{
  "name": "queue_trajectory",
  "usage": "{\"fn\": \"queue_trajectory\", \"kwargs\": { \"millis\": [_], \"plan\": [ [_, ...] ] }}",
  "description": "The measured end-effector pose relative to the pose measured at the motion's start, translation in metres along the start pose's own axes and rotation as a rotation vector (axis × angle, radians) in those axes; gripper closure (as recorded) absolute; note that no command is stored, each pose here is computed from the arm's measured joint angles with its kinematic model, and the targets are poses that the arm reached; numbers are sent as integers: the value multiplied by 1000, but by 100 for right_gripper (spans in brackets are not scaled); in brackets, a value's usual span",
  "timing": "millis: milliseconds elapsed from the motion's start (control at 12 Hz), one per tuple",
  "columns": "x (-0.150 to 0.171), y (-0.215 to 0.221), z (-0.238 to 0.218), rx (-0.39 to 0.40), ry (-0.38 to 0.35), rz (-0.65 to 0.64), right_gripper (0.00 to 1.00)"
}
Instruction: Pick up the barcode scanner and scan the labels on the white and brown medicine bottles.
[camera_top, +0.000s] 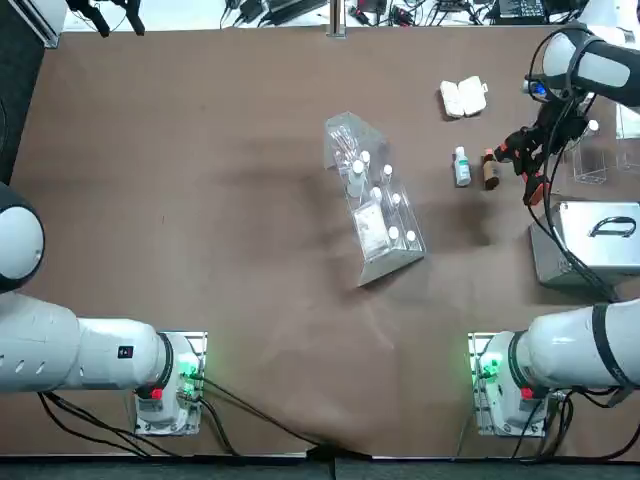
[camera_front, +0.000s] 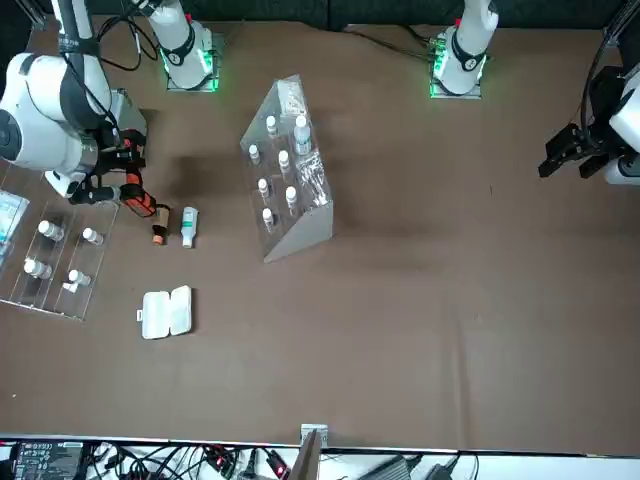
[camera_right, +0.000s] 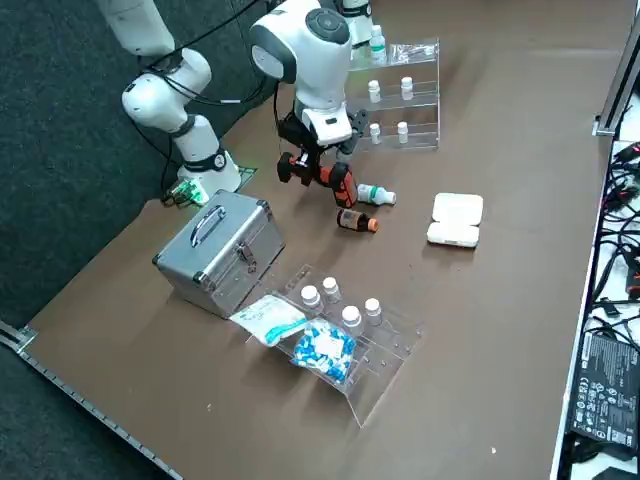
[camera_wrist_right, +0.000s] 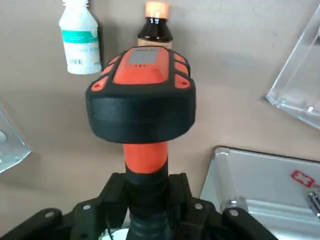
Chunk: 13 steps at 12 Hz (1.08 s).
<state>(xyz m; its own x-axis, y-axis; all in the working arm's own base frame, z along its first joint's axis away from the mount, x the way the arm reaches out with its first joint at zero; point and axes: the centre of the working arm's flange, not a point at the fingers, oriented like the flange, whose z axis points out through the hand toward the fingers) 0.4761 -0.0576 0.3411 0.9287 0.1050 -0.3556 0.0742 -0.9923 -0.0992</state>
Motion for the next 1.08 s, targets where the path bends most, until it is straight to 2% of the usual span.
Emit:
{"fn": "queue_trajectory", "kwargs": {
  "millis": [250, 750, 1083],
  "plan": [
    [7, 7, 9, -1, 12, -7, 58],
    [20, 14, 35, 5, -17, 2, 58],
    [27, 1, 16, -11, 16, -24, 58]
  ]
}}
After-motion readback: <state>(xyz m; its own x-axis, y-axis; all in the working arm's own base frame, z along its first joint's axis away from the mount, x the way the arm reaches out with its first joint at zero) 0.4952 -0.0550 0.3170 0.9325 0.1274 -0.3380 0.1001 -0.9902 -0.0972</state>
